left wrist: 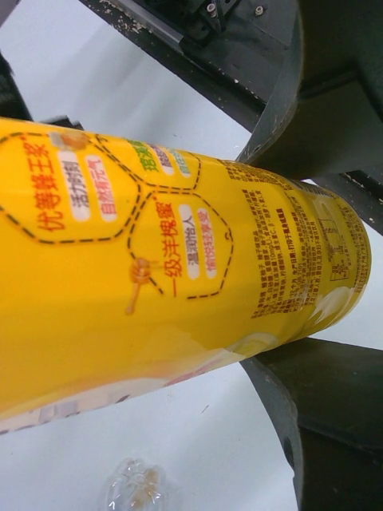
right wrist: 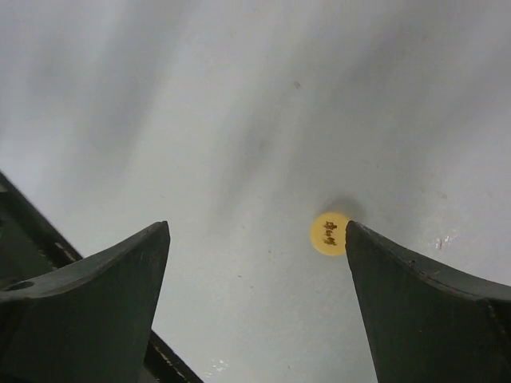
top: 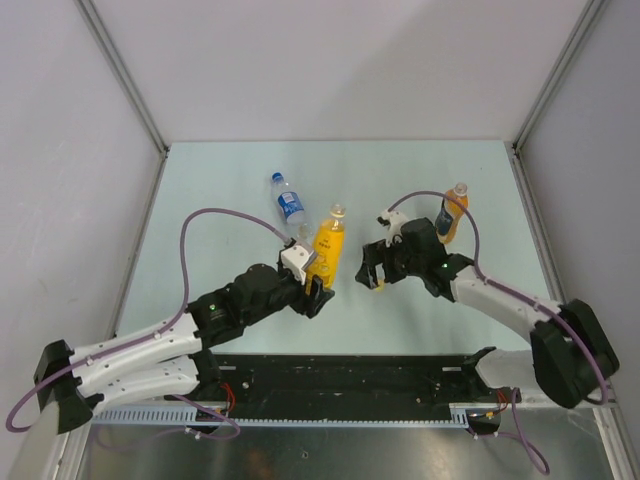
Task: Unscrew the bottle caps
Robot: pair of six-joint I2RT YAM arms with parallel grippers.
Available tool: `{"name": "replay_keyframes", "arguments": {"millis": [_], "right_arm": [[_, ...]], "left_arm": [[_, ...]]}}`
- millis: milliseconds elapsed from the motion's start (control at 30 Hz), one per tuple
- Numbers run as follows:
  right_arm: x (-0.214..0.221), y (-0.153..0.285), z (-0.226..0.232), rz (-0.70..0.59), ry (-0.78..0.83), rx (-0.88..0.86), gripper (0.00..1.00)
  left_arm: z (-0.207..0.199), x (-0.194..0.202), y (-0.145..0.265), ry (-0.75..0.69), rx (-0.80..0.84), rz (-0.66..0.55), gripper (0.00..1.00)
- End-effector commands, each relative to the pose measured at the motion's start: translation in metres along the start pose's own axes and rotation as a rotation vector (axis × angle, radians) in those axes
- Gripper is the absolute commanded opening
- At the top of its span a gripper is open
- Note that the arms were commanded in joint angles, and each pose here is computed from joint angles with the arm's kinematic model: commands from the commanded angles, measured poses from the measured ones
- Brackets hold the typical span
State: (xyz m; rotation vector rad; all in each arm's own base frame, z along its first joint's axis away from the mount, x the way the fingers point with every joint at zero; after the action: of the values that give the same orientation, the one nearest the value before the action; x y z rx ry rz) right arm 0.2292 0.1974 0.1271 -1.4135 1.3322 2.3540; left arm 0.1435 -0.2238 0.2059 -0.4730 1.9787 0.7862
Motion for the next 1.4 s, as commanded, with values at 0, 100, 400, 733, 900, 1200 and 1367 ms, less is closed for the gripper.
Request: {"name": "replay_keyframes", "arguments": {"millis": [0, 100, 400, 733, 900, 1200, 1367], "right_arm": [[-0.042, 0.032, 0.016, -0.196, 0.022, -0.048, 0.96], [-0.066, 0.059, 0.026, -0.313, 0.047, -0.090, 0.98], [-0.138, 0.154, 0.053, -0.724, 0.014, -0.313, 0.98], [-0.185, 0.184, 0.083, -0.871, 0.031, -0.531, 0.95], [-0.191, 0.171, 0.091, -0.835, 0.033, -0.540, 0.91], [-0.192, 0.154, 0.086, -0.783, -0.002, -0.491, 0.68], [-0.191, 0.149, 0.087, -0.770, -0.002, -0.503, 0.41]], "left_arm": [[-0.007, -0.016, 0.000, 0.025, 0.013, -0.035, 0.00], [-0.007, -0.015, 0.000, 0.025, 0.016, -0.029, 0.00], [-0.017, -0.021, 0.000, 0.028, 0.068, -0.013, 0.00], [-0.027, -0.023, -0.005, 0.019, 0.121, 0.030, 0.00], [-0.030, -0.026, -0.005, 0.014, 0.134, 0.030, 0.00], [-0.033, -0.025, -0.005, 0.014, 0.161, 0.044, 0.00], [-0.035, -0.026, -0.005, 0.018, 0.165, 0.044, 0.00]]}}
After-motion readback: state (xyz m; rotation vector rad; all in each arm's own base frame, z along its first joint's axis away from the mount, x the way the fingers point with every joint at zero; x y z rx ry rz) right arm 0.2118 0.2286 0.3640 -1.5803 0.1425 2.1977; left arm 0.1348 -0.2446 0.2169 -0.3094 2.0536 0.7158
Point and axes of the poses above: each gripper's point midway between its finger pads, its own y axis back along the fingers, its own z axis along the line the jaws close on, x = y × z, the point moved 6 cm from there along y, back along the fingers, and after that the axes turned 13 degrees about y, right-handed, at the moved point
